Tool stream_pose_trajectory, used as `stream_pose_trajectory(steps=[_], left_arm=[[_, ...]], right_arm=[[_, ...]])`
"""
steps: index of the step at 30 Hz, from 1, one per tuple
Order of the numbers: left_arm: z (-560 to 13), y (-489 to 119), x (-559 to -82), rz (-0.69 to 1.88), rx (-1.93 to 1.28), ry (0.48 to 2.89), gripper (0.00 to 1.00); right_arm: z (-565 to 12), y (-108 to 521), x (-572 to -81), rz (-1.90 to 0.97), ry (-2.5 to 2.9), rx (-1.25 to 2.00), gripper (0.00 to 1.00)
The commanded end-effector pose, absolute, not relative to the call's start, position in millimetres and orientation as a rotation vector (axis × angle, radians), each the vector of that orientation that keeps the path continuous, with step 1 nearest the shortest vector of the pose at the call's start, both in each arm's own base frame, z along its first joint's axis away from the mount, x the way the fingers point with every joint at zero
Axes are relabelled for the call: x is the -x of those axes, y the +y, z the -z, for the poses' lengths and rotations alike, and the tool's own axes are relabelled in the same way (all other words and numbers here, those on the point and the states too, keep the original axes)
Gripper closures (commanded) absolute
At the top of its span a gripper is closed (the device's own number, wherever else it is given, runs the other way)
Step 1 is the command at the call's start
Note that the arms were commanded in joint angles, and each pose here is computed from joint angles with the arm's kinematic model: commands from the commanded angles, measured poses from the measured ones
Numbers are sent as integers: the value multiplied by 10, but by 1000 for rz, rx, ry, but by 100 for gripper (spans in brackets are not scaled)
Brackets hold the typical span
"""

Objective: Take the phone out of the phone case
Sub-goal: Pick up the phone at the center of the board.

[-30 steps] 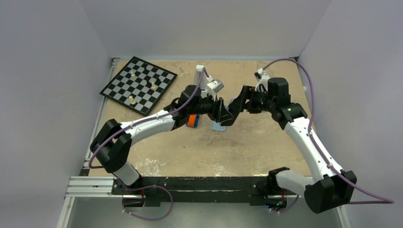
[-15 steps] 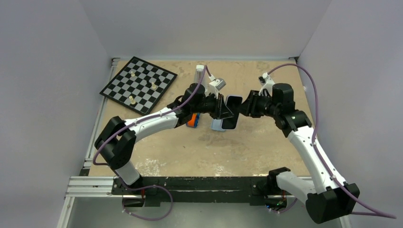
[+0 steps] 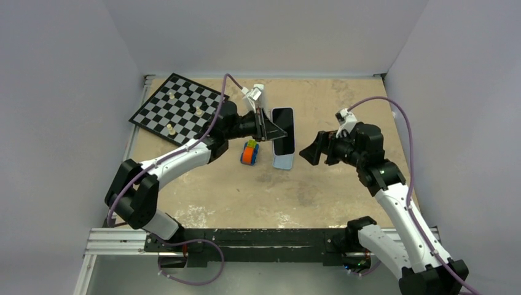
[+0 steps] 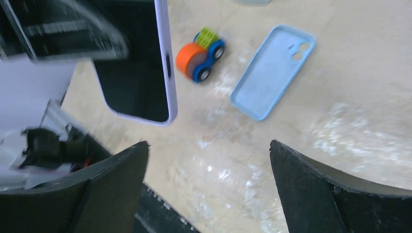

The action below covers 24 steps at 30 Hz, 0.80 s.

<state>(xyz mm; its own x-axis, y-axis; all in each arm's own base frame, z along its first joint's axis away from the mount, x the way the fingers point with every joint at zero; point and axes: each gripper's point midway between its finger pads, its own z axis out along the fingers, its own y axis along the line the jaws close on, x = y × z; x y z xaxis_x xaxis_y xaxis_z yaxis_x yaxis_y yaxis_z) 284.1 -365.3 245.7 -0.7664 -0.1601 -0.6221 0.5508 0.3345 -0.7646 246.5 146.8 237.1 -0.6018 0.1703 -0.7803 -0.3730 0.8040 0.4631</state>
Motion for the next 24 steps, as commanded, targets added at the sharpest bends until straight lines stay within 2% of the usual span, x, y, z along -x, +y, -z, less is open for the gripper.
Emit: stream_pose_trajectory(steps=[1,7,15,19,20,22,23,24], left_arm=[[-3213,-3719,-2618,1857,-402,1693,100],[-3396,-3755,-2528,2027,-427,1580,100],[-3302,-3750,-2394,2022,-456,1608,100],[-3210,-3788,-2297,1915,-505,1654,100],[-3199,-3795,-2265,1881,-519,1661,100],[-3227,-3800,-2214,1810,-565,1655,100],[-3226,-3798,-2209,1793,-564,1664,100],[-3237,-3787,-2216,1787,-553,1669,94]], right_arm=[[-2379,1878,-2186,-1099,1973,353,2],[-2465,2088,-1907,-1337,1872,531,4],[-2677,2186,-1888,-1476,1781,521,25],[-2765,2213,-1902,-1519,1744,510,35],[-2769,2215,-1913,-1521,1743,508,41],[-2776,2219,-1926,-1517,1737,512,59],[-2772,2221,-1926,-1515,1733,520,81],[-2755,2220,-1924,-1516,1735,526,98]])
